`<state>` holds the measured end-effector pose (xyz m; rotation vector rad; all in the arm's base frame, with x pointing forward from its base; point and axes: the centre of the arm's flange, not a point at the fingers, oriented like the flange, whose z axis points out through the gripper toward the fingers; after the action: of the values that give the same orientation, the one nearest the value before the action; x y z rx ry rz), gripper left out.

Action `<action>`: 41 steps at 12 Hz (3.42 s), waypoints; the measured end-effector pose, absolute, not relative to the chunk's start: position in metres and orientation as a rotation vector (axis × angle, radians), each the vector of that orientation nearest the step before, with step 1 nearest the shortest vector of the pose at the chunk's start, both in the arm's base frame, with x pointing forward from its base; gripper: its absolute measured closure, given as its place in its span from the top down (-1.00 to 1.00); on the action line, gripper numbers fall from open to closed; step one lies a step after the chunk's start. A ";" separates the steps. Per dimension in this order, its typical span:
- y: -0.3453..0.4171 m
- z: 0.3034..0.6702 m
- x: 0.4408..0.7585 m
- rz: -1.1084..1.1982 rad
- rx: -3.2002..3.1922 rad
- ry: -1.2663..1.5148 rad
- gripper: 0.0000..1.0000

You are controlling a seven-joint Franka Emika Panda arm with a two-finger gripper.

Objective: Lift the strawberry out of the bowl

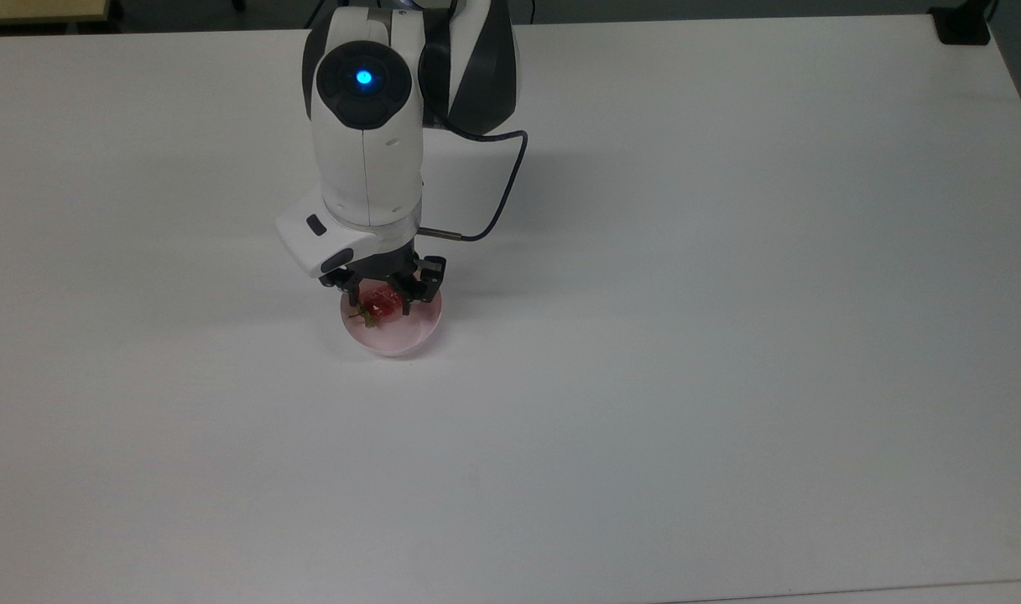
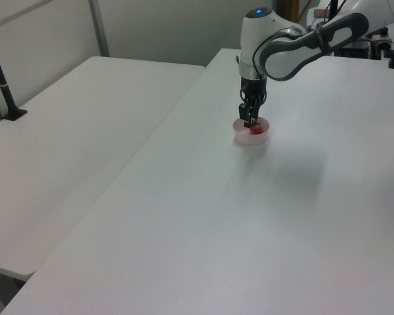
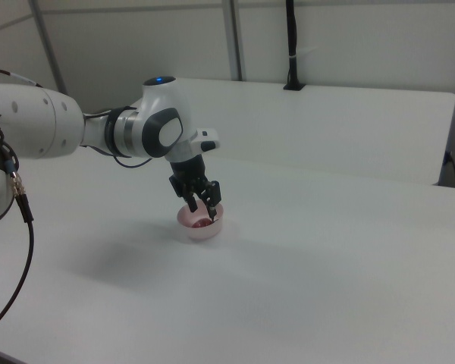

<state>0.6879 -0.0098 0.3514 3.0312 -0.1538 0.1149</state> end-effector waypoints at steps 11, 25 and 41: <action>-0.003 0.334 0.677 0.033 3.022 -0.091 0.94; 0.017 0.327 0.679 0.022 3.037 -0.021 0.63; 0.015 0.342 0.687 0.098 3.046 0.034 -0.53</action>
<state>0.6868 0.0147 0.3422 3.0456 0.0339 0.0983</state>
